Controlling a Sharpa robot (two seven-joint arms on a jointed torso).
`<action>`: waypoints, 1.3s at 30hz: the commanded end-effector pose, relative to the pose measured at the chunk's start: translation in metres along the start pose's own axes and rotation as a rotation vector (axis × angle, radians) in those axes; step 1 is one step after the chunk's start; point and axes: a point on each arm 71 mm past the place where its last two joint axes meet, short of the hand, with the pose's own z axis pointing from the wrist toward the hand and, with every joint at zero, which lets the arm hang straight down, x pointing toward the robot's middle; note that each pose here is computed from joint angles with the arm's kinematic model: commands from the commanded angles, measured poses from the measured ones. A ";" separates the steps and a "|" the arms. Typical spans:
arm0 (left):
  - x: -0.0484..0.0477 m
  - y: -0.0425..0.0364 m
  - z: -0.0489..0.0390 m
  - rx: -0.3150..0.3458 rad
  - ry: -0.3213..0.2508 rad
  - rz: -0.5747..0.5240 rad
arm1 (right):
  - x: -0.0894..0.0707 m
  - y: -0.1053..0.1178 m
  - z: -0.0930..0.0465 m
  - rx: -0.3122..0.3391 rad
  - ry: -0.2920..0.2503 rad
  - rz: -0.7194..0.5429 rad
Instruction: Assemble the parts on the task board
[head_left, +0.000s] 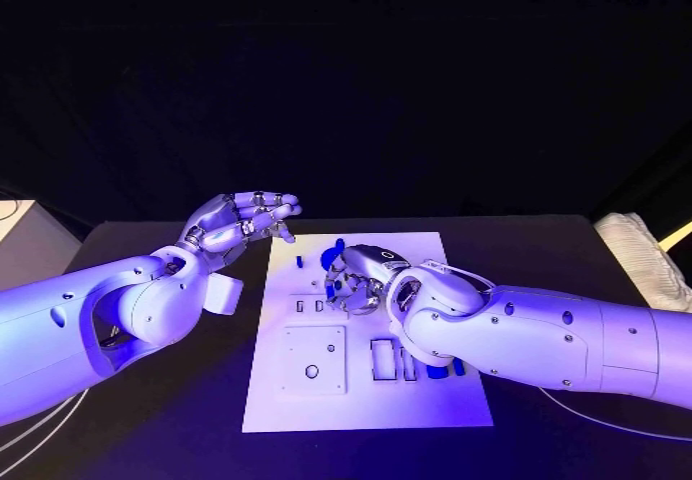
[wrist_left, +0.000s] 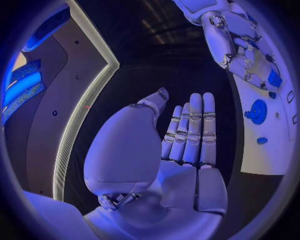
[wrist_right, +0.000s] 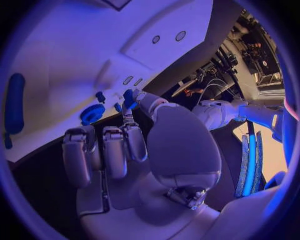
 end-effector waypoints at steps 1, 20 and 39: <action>0.0024 -0.0006 0.0006 0.004 0.013 -0.003 | 0.006 0.000 0.001 0.023 0.010 -0.041; 0.0015 -0.0003 0.0003 -0.001 0.014 -0.003 | 0.021 0.001 0.004 0.045 0.043 -0.064; 0.0004 0.0001 0.0002 -0.007 0.013 -0.003 | 0.024 0.003 0.005 0.042 0.031 -0.071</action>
